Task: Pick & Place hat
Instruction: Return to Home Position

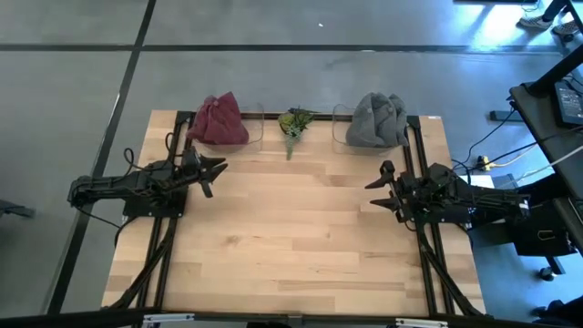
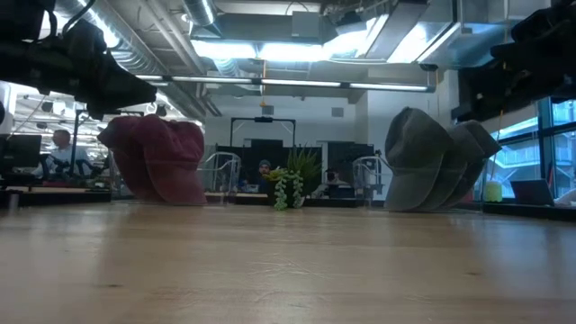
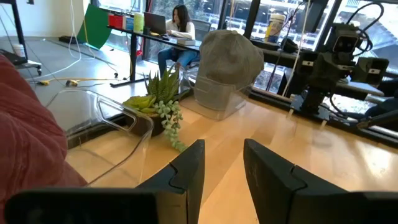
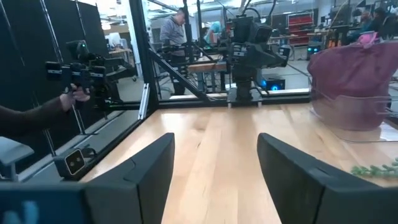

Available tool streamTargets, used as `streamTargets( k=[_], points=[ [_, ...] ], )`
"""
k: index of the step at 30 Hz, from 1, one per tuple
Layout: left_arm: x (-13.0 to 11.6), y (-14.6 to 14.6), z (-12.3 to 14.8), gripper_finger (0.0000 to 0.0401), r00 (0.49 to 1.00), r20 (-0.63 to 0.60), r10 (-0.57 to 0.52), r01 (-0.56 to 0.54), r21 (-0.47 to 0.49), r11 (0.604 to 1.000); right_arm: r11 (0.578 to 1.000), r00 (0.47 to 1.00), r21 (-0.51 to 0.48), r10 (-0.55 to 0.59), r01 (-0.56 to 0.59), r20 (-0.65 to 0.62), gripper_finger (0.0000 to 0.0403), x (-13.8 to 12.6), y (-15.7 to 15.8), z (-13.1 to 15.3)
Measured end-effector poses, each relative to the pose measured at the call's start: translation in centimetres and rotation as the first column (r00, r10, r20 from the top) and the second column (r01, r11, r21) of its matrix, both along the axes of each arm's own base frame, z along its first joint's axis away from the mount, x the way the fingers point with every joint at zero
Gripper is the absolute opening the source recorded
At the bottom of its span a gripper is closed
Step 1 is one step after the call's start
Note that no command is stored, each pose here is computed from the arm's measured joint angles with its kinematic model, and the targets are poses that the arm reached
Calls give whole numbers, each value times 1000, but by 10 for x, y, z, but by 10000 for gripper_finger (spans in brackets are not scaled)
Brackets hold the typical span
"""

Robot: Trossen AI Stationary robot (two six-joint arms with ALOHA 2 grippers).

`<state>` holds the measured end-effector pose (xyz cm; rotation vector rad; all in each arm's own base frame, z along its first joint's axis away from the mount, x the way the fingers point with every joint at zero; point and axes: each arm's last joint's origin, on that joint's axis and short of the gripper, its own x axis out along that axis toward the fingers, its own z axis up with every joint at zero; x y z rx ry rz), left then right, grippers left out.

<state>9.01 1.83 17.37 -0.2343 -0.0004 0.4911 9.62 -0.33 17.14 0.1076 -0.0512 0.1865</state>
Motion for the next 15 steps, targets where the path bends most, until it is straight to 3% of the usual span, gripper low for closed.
streamTargets(
  k=[15],
  points=[
    [0, -1, 0, 107, 1000, -7, -21, 21, 6, 1000, 1000, 1000, -21, -4, 4, 1, 228, 0, 0, 0]
  ],
)
